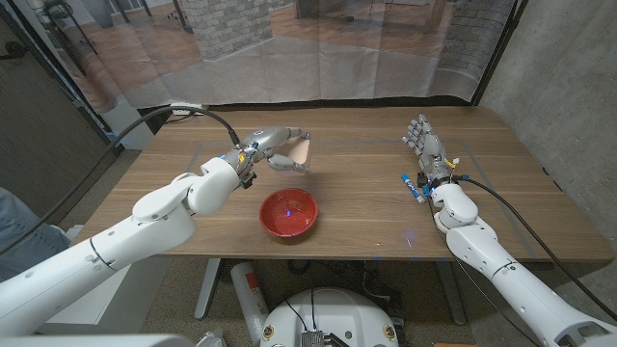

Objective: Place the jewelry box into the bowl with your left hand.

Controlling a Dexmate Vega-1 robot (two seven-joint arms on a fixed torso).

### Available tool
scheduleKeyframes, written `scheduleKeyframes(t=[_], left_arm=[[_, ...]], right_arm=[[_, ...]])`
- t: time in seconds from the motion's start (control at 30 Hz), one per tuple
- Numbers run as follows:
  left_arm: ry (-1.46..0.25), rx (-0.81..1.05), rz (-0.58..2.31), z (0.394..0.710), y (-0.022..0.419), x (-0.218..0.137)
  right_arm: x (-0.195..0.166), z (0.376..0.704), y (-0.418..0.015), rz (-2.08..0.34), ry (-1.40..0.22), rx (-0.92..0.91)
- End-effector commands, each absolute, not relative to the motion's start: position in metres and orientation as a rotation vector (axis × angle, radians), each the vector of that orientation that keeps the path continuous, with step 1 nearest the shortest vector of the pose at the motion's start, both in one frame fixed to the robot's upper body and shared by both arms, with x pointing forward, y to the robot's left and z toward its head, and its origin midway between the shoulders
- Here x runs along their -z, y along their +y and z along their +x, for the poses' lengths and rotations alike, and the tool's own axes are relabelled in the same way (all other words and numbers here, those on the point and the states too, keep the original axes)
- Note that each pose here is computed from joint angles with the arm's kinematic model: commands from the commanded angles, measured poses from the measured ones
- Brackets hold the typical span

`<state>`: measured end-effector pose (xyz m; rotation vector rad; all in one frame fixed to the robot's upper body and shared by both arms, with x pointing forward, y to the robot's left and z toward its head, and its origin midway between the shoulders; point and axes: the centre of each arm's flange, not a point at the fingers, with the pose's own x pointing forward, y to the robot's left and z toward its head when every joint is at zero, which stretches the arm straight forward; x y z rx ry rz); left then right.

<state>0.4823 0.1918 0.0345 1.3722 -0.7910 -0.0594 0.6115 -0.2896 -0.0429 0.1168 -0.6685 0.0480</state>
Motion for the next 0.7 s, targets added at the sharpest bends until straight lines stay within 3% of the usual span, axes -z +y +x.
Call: scheduleKeyframes(t=[0.03, 0.7], left_arm=[[-0.790, 0.086, 1.367, 0.472, 0.195, -0.027], [-0.783, 0.089, 1.365, 0.450, 0.195, -0.012]], right_arm=[[0.042, 0.611, -0.288, 0.115, -0.673, -0.048], [0.037, 0.614, -0.289, 0.114, -0.677, -0.054]])
